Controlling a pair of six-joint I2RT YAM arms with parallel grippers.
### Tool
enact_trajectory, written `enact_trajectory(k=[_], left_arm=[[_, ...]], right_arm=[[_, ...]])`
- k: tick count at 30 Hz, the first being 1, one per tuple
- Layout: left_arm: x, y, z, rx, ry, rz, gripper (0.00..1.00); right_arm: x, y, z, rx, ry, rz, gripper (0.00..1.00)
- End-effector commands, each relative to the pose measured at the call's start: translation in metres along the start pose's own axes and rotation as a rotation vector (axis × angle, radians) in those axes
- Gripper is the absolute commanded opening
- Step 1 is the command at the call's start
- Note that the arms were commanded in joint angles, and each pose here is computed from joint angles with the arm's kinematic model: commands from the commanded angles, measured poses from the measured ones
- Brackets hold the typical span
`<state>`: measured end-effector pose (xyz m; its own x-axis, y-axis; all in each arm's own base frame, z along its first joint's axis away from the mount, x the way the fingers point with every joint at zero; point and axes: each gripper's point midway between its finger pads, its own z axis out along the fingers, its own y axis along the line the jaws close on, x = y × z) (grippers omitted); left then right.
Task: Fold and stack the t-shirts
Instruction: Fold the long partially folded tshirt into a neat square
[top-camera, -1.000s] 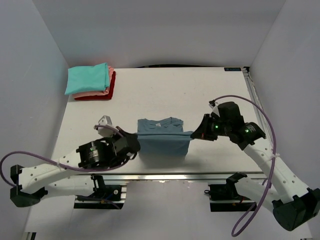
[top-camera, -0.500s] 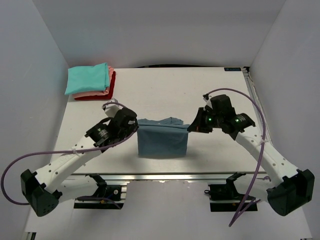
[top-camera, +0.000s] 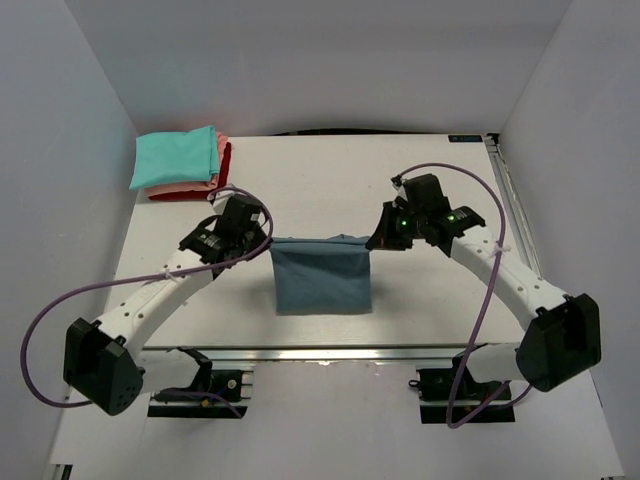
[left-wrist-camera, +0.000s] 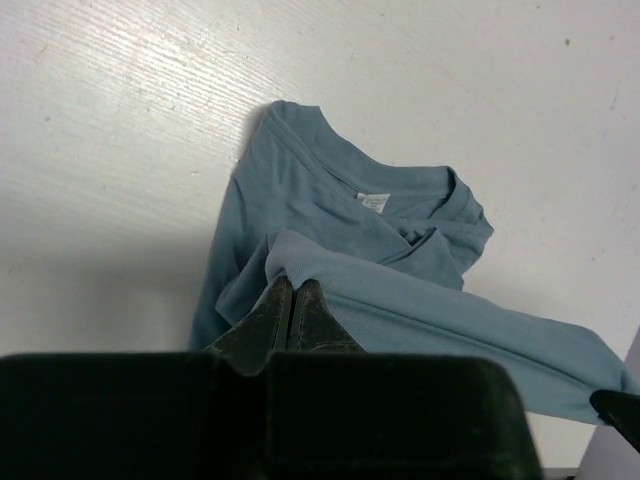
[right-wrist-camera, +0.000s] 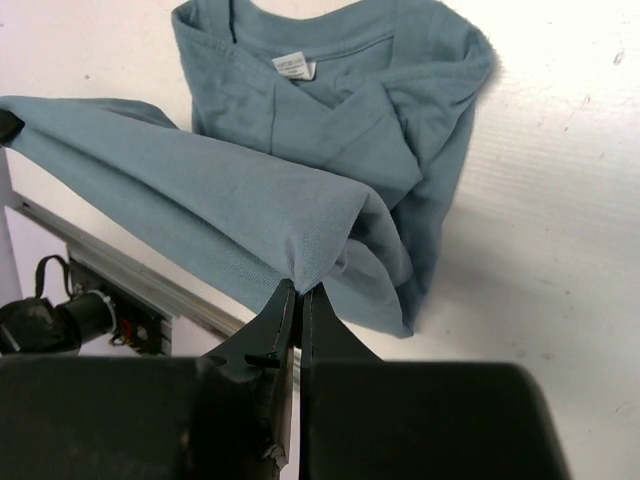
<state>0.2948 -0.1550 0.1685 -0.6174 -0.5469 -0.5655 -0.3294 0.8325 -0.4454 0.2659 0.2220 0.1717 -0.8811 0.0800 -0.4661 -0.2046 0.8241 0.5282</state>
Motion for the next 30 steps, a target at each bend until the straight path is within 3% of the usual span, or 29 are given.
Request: enact_trajectory(k=[1,30], left_arm=[[-0.023,0.027,0.013,-0.112,-0.066,0.071,0.0],[-0.035,0.034,0.123,-0.141,0.101,0.142,0.0]], right_arm=[[-0.025,-0.022,-0.003,0.117,-0.074,-0.044,0.0],[-0.058,-0.072,0.083,0.176,-0.005,-0.013,0.0]])
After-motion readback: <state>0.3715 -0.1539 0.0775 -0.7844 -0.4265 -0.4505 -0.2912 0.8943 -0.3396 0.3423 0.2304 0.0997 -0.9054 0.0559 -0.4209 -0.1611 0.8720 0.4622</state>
